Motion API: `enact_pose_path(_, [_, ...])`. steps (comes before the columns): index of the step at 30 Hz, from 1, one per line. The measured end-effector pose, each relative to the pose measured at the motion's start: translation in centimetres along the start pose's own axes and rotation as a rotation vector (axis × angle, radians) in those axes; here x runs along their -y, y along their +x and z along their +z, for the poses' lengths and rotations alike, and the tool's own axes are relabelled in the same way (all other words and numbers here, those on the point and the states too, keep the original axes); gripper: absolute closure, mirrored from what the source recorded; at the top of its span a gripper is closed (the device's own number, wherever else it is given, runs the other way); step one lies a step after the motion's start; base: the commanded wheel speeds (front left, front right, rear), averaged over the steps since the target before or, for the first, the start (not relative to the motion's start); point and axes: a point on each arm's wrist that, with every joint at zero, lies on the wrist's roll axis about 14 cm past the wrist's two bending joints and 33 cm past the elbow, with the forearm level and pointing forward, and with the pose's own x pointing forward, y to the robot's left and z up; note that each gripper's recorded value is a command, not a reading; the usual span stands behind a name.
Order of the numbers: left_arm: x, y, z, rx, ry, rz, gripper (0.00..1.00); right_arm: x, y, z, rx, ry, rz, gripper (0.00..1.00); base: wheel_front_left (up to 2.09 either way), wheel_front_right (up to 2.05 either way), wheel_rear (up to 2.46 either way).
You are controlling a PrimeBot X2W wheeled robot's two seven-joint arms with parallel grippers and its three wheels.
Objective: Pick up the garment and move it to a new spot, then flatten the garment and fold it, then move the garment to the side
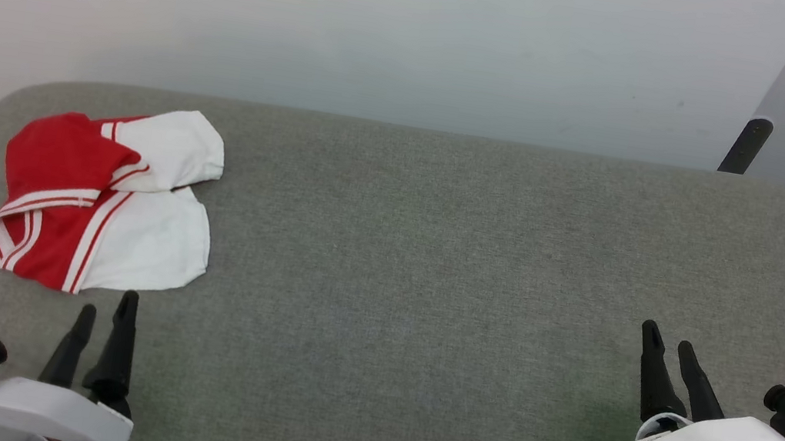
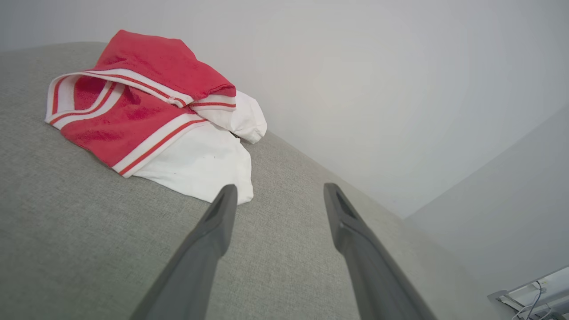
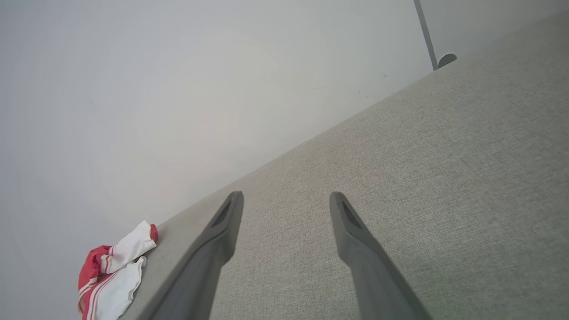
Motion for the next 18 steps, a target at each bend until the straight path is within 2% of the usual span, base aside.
enact_pose_path(18, [0.32, 0.12, 0.68, 0.021, 0.244, -0.039, 0.0, -0.78, 0.62, 0.25, 0.018, -0.245, 0.035, 0.0, 0.0, 0.0, 0.0])
